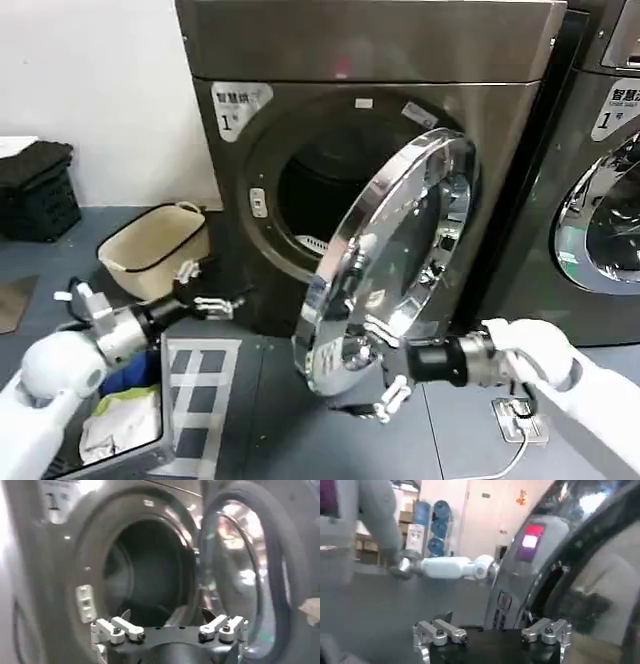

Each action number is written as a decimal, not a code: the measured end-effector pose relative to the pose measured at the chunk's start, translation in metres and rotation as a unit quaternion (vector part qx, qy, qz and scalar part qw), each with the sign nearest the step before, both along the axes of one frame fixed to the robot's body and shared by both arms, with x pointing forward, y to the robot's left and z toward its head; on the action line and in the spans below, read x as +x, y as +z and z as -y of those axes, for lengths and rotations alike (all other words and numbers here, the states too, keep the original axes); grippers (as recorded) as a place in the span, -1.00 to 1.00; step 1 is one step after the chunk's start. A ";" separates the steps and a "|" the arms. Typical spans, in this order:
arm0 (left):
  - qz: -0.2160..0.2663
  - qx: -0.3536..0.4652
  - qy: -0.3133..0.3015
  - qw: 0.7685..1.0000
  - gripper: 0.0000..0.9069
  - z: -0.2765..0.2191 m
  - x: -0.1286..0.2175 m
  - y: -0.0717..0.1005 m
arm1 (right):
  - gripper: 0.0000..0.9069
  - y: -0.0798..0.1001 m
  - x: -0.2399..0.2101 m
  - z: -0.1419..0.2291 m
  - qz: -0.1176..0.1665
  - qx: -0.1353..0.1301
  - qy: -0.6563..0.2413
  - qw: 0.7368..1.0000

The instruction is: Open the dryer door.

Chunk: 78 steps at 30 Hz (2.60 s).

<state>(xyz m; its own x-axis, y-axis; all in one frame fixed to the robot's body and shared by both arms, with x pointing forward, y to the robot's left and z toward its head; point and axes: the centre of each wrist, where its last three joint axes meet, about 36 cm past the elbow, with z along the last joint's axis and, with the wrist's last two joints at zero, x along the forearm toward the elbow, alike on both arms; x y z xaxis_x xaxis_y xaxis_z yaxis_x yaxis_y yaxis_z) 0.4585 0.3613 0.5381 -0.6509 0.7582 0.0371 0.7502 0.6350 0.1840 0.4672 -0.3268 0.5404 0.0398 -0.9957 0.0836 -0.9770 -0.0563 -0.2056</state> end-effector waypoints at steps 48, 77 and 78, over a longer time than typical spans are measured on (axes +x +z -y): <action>0.033 0.014 -0.135 0.990 1.00 0.145 0.052 -0.038 | 1.00 -0.036 -0.374 0.293 0.084 -0.076 -0.717 0.688; 0.062 0.000 -0.124 0.990 1.00 0.238 0.067 -0.047 | 1.00 -0.011 -0.553 0.284 0.036 -0.298 -0.951 0.070; 0.064 0.000 -0.124 0.990 1.00 0.241 0.068 -0.048 | 1.00 -0.010 -0.558 0.283 0.032 -0.307 -0.949 0.059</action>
